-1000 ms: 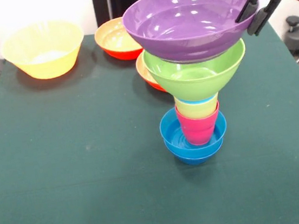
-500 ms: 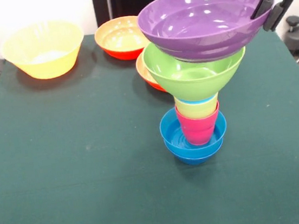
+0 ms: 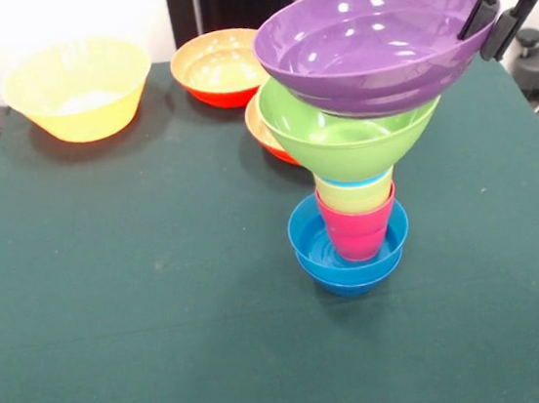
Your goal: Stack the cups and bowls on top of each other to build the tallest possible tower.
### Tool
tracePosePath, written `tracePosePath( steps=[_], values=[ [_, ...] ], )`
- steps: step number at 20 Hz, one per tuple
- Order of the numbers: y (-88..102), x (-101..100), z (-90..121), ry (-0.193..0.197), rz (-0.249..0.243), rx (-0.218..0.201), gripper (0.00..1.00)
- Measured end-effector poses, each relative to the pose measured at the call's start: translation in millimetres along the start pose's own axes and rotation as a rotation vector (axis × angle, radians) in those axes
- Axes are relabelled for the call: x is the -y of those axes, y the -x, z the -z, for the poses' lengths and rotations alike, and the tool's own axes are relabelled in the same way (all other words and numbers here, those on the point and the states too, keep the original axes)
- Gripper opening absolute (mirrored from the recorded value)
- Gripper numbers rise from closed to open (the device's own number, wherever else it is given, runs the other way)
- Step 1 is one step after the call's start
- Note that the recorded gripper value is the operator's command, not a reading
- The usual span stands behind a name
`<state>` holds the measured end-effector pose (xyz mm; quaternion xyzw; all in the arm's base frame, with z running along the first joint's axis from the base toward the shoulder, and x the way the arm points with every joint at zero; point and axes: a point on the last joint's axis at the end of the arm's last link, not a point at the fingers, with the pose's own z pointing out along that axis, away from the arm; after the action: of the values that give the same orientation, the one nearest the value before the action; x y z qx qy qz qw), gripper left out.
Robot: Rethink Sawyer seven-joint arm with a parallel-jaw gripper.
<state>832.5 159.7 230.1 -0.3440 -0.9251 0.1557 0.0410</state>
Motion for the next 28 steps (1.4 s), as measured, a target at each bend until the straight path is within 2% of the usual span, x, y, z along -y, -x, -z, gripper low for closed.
tracePosePath(
  steps=[6, 14, 22, 28],
  values=[
    [3.3, 4, -5, 0.003, -0.009, 0.003, 0.00],
    [13.6, 20, -14, -0.027, -0.021, 0.043, 0.00],
    [16.8, 27, -26, -0.056, -0.017, 0.055, 0.00],
    [16.5, 28, -29, -0.061, -0.014, 0.053, 0.00]
  ],
)
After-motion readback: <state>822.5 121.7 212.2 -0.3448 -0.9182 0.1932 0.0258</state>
